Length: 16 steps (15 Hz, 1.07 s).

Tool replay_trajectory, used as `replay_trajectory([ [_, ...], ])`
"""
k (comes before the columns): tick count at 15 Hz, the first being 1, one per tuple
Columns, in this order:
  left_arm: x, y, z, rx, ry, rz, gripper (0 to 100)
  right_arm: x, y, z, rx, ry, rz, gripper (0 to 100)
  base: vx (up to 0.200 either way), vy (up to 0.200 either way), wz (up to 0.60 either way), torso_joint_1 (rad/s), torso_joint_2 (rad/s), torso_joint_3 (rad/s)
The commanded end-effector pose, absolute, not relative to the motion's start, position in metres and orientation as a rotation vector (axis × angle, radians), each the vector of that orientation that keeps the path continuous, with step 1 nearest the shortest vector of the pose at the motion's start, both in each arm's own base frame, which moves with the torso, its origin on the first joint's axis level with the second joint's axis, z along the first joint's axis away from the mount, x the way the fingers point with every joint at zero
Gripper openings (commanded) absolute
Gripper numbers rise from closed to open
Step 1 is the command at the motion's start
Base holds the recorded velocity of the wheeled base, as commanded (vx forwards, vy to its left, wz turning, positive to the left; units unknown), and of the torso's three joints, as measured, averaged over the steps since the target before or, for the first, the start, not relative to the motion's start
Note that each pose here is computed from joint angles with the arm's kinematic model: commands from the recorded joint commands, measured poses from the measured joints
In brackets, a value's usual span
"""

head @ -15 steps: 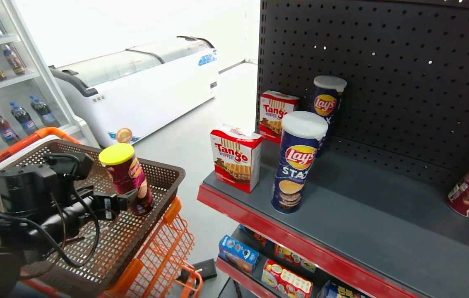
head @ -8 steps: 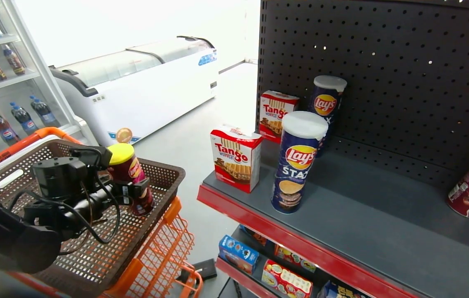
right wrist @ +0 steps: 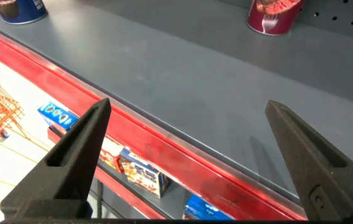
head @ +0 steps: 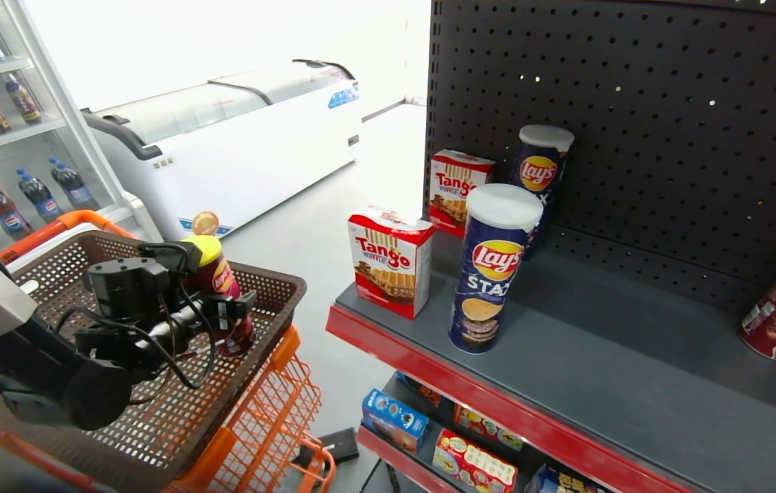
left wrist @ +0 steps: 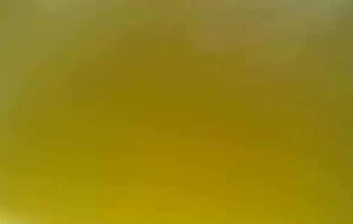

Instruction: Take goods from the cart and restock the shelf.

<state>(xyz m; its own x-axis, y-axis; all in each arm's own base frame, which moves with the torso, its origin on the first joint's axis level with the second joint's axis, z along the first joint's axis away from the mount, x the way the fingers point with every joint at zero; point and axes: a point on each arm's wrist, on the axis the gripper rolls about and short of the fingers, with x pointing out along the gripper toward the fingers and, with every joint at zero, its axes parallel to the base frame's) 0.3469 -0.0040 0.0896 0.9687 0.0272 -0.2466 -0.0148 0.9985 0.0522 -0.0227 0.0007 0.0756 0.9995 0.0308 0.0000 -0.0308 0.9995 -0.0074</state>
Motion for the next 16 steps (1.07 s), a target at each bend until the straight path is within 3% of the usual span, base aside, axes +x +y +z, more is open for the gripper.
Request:
replay_trajectory([
  [1,0.347,-0.005,0.091,0.048,0.244,0.016,100,-0.023,0.001,0.076,-0.008,0.0,0.031,100,0.0,0.0,0.0,0.0,0.0,0.0],
  [6,0.348,-0.009,0.114,0.053,0.186,0.002,100,-0.023,0.001,0.076,-0.008,0.0,0.031,100,0.0,0.0,0.0,0.0,0.0,0.0],
  [10,0.353,-0.009,0.109,0.051,0.193,0.006,100,-0.023,0.001,0.076,-0.008,0.0,0.032,100,0.0,0.0,0.0,0.0,0.0,0.0],
  [11,0.355,-0.009,0.106,0.051,0.198,0.006,0,-0.023,0.001,0.076,-0.008,0.0,0.032,100,0.0,0.0,0.0,0.0,0.0,0.0],
  [16,0.357,-0.015,0.104,0.057,0.199,-0.009,0,-0.023,0.001,0.076,-0.008,0.0,0.031,100,0.0,0.0,0.0,0.0,0.0,0.0],
])
